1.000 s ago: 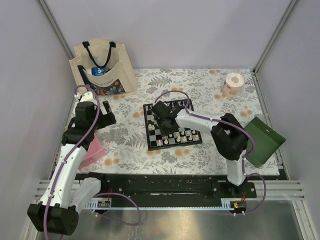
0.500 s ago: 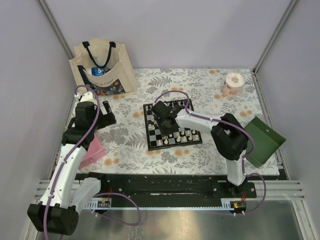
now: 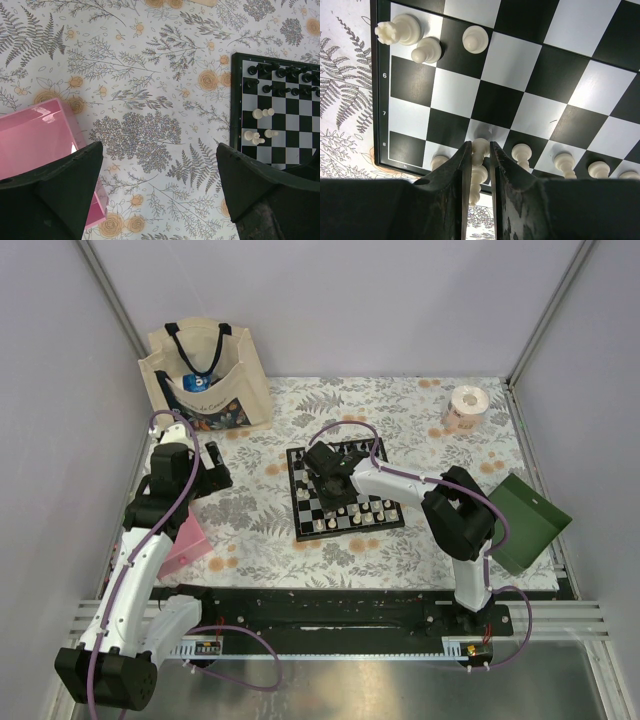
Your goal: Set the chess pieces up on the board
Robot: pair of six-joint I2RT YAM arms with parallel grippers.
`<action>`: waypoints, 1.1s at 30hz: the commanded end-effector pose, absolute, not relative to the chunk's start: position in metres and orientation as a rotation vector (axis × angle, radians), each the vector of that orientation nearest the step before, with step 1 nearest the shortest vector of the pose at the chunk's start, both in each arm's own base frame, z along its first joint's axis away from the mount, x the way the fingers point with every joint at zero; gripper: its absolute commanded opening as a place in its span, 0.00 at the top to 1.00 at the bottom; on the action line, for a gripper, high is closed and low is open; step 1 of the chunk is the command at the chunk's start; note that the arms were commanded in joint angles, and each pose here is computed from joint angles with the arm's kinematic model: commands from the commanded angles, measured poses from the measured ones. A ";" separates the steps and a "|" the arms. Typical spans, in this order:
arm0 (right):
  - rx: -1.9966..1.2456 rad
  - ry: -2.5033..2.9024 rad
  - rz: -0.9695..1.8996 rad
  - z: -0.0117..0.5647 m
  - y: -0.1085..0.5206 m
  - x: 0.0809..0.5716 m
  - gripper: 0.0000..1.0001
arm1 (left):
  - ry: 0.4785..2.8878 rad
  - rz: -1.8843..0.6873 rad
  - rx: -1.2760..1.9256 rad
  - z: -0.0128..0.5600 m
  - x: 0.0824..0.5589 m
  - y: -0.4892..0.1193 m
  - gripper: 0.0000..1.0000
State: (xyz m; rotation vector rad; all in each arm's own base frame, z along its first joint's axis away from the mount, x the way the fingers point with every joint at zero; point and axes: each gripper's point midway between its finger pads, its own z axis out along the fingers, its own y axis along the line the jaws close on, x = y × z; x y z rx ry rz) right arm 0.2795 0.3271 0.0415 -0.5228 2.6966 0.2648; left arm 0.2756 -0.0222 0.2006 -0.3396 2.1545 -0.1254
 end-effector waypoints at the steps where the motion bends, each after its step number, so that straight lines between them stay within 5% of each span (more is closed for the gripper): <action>1: -0.530 2.669 0.318 0.052 0.340 0.282 0.72 | 2.105 -0.144 -0.328 0.212 0.281 -0.023 0.01; 19: -0.528 2.590 0.316 0.082 0.344 0.295 0.64 | 2.106 -0.144 -0.330 0.211 0.281 -0.023 0.01; 25: -0.497 2.519 0.316 0.109 0.346 0.309 0.50 | 2.105 -0.143 -0.327 0.212 0.281 -0.023 0.01; 33: -0.463 2.524 0.328 0.106 0.352 0.334 0.50 | 2.103 -0.143 -0.329 0.212 0.280 -0.023 0.01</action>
